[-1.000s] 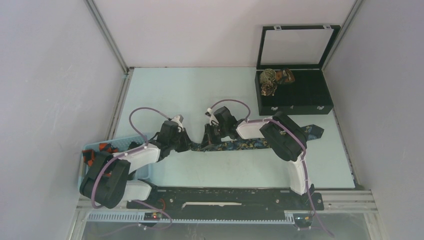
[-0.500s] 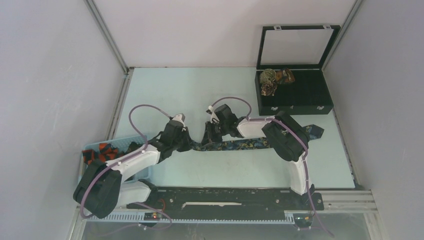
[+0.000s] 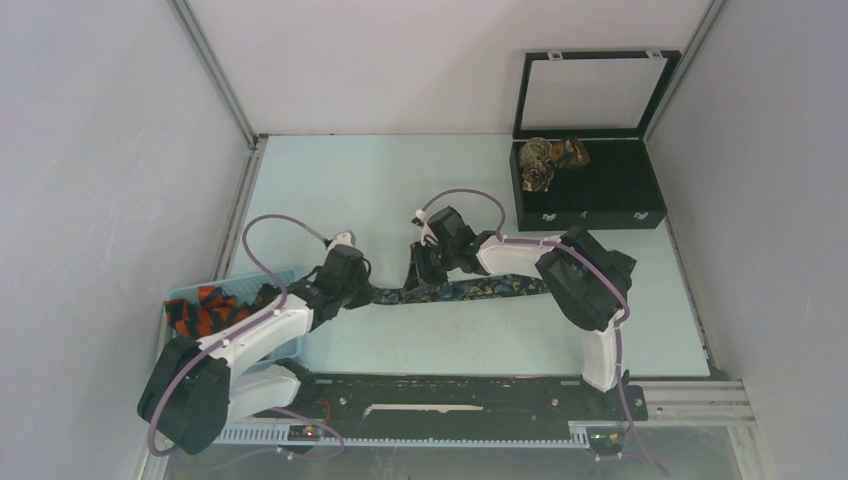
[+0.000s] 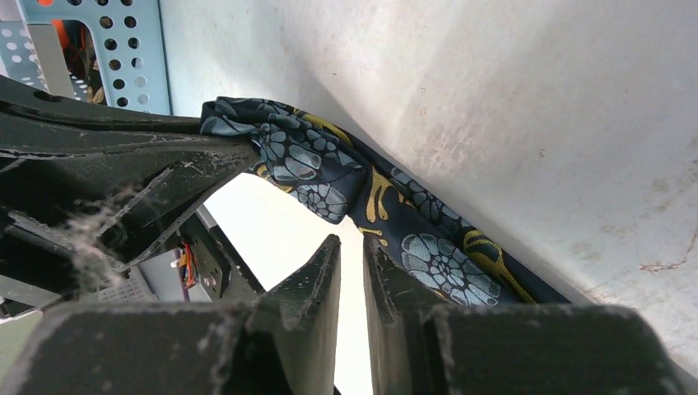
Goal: Roll the ties
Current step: Roll the tie at the center of the board.
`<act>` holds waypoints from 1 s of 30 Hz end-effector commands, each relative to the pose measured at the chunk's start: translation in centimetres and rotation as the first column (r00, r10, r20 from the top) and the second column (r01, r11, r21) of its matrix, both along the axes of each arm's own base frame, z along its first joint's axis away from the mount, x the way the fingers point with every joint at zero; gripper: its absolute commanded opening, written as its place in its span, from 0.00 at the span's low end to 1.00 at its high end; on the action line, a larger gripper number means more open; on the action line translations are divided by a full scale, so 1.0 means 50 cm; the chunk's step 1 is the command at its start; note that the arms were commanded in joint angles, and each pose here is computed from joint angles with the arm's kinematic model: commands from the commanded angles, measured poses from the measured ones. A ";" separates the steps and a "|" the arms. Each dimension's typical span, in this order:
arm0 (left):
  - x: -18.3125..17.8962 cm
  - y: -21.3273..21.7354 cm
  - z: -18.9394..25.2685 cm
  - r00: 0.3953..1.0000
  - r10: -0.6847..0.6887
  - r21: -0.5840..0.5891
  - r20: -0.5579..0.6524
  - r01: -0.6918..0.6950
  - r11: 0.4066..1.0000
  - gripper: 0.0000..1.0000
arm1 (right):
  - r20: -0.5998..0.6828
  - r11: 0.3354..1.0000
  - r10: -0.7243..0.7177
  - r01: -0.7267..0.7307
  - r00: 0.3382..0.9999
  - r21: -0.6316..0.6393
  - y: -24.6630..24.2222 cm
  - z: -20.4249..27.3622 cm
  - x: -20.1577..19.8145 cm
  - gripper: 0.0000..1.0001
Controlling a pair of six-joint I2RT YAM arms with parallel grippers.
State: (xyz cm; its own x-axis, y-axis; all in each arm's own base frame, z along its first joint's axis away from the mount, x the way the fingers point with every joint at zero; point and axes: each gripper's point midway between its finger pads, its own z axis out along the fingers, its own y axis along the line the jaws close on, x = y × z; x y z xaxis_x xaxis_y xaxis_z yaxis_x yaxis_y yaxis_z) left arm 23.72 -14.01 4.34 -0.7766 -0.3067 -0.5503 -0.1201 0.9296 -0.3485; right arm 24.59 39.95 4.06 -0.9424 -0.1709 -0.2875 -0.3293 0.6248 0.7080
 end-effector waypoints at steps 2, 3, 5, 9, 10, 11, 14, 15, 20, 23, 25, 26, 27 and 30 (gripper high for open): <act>0.022 0.005 0.044 0.996 0.066 -0.016 0.052 -0.065 0.998 0.00 | 0.085 0.999 0.004 -0.008 0.996 0.049 0.026 0.062 0.014 0.20; 0.021 0.007 0.043 0.996 0.073 -0.013 0.048 -0.072 0.997 0.00 | 0.083 0.999 0.002 -0.006 0.997 0.049 0.027 0.060 0.014 0.20; 0.019 0.011 0.042 0.996 0.078 -0.008 0.048 -0.078 0.997 0.00 | 0.083 0.999 0.005 -0.009 0.997 0.046 0.032 0.060 0.014 0.19; 0.015 0.011 0.046 0.996 0.062 -0.012 0.060 -0.062 0.998 0.00 | 0.080 0.999 0.016 -0.019 0.997 0.038 0.042 0.057 0.012 0.18; 0.015 0.011 0.047 0.996 0.058 -0.014 0.064 -0.057 0.998 0.00 | 0.081 0.999 0.016 -0.019 0.997 0.037 0.043 0.057 0.012 0.18; 0.015 0.007 0.050 0.996 0.045 -0.021 0.072 -0.043 0.999 0.00 | 0.081 0.999 0.017 -0.020 0.997 0.037 0.045 0.057 0.012 0.18; 0.016 0.001 0.055 0.996 0.024 -0.034 0.083 -0.021 0.999 0.02 | 0.083 0.999 0.017 -0.020 0.996 0.035 0.048 0.057 0.013 0.15; 0.017 0.002 0.055 0.996 0.026 -0.032 0.080 -0.023 0.999 0.00 | 0.082 0.999 0.017 -0.020 0.996 0.034 0.049 0.057 0.014 0.14; 0.016 0.020 0.044 0.997 0.067 0.017 0.033 -0.068 0.998 0.00 | 0.077 0.999 0.020 -0.022 0.997 0.027 0.056 0.057 0.016 0.11; 0.016 0.020 0.046 0.997 0.076 0.017 0.028 -0.076 0.997 0.00 | 0.074 0.999 0.024 -0.026 0.997 0.027 0.060 0.055 0.013 0.09; 0.016 0.026 0.051 0.995 0.095 0.023 0.028 -0.095 0.995 0.00 | 0.068 0.999 0.028 -0.030 0.997 0.024 0.066 0.050 0.009 0.08; 0.017 0.028 0.054 0.995 0.099 0.025 0.030 -0.100 0.995 0.00 | 0.066 0.999 0.030 -0.032 0.997 0.025 0.069 0.048 0.008 0.08; 0.018 0.028 0.056 0.995 0.100 0.028 0.029 -0.100 0.995 0.00 | 0.064 0.999 0.034 -0.036 0.997 0.026 0.074 0.047 0.006 0.07; 0.020 0.028 0.065 0.995 0.096 0.036 0.026 -0.097 0.995 0.00 | 0.058 0.999 0.043 -0.045 0.997 0.022 0.086 0.038 0.003 0.04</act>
State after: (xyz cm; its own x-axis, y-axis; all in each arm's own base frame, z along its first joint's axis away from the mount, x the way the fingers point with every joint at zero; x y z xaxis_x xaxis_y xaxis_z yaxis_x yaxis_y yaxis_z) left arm 23.59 -12.91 5.85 -0.7632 -0.3350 -0.5525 -0.1773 0.9309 -0.3194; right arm 24.45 42.65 5.66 -0.9252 -0.1963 -0.3248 -0.3747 0.6084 0.6996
